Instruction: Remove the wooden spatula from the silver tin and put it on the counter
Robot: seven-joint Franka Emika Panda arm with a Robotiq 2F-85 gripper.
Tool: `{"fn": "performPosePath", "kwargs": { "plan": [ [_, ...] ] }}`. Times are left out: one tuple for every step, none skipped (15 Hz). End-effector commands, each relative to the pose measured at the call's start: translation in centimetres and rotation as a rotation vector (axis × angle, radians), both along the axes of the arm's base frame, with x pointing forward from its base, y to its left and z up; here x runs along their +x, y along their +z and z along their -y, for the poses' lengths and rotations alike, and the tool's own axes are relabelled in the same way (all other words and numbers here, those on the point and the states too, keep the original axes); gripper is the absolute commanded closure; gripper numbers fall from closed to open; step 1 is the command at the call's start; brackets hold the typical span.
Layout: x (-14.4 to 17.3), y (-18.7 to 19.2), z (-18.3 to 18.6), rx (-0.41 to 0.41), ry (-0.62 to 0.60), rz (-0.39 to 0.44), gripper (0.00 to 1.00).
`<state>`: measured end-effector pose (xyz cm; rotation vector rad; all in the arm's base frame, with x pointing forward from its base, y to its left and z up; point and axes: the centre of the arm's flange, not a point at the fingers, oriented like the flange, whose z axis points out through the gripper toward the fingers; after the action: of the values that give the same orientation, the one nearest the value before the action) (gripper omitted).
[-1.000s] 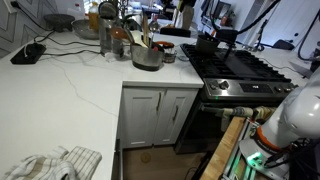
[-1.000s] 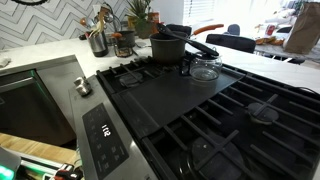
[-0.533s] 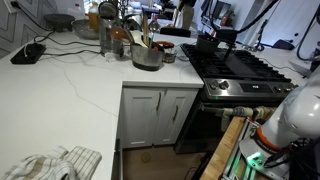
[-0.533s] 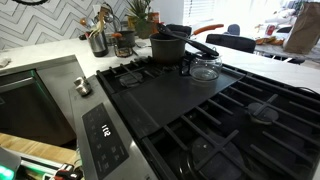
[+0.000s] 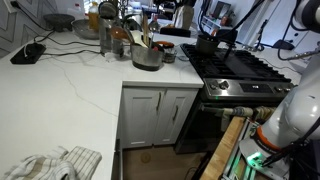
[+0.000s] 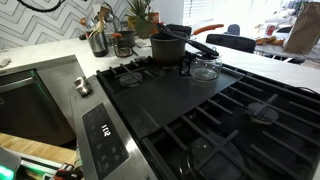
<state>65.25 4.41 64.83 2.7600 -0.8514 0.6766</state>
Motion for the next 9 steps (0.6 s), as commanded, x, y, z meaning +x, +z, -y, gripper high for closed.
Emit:
{"fn": "performPosePath", "kwargs": {
  "plan": [
    [5.7,0.0,-0.7,-0.014,-0.066,0.031,0.00],
    [6.5,-0.2,-1.0,-0.016,-0.076,0.041,0.00],
    [7.3,-0.4,-1.0,-0.016,-0.077,0.052,0.00],
    [8.0,-0.7,-1.2,-0.014,-0.079,0.062,0.00],
    [8.7,-0.9,-1.3,-0.015,-0.078,0.073,0.00],
    [9.2,-1.2,-1.3,-0.015,-0.081,0.077,0.00],
    [9.8,-1.4,-1.2,-0.018,-0.085,0.083,0.00],
    [10.2,-1.6,-1.1,-0.017,-0.089,0.087,0.00],
    [10.6,-1.7,-1.0,-0.018,-0.094,0.093,0.00]
  ]
}}
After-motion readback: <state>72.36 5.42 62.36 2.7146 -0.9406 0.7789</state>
